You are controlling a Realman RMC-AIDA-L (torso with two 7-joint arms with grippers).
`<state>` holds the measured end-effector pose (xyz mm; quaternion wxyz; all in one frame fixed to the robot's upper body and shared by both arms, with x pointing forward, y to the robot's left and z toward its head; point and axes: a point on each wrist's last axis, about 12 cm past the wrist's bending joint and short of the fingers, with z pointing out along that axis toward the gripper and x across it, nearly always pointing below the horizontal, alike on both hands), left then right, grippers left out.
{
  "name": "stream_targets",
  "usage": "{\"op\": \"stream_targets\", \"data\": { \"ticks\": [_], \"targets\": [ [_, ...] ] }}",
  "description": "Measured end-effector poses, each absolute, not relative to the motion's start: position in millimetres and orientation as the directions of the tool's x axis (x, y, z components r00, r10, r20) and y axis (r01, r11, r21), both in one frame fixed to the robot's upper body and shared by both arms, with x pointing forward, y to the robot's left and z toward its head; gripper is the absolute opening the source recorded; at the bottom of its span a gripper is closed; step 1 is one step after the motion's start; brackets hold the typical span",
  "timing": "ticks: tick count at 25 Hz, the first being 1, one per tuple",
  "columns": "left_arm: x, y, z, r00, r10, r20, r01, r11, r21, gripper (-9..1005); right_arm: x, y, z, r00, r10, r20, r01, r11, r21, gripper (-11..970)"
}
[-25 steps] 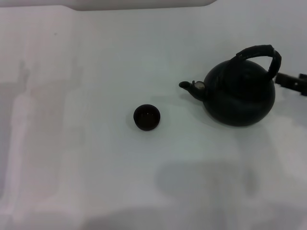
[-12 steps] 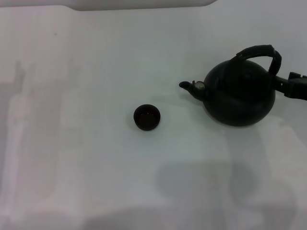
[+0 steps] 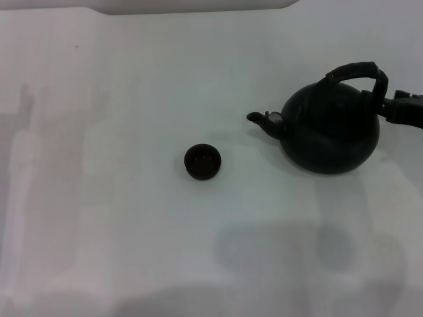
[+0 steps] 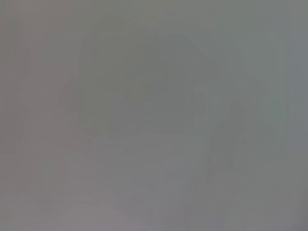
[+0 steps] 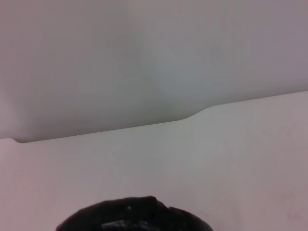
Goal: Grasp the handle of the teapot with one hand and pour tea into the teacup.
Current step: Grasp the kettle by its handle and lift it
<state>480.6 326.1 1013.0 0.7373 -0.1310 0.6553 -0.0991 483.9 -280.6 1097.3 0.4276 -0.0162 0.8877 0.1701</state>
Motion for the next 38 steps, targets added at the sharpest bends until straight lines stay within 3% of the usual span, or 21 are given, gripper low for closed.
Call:
{"op": "stream_targets", "data": {
  "ticks": [8,19,30,38],
  "targets": [
    [481,326,1013,0.123,-0.318,-0.940,-0.026,0.946,-0.324,848,492,-278,1097,-0.632,0.115,-0.767,-0.182,0.939,0.290,723],
    [482,328,1014,0.130,-0.319,-0.939,-0.035,0.945,-0.326,847,496,-274,1099,-0.644,0.095,-0.759,-0.206,0.934,0.292,408],
    [481,329,1014,0.134,-0.321,-0.938,-0.047,0.943,-0.329,847,503,-275,1099,-0.662,0.114,-0.741,-0.208,0.921,0.328,203],
    [480,333,1013,0.133,-0.313,-0.940,-0.062,0.944,-0.323,847,509,-269,1119,-0.609,0.074,-0.790,-0.265,0.919,0.291,203]
  ]
}}
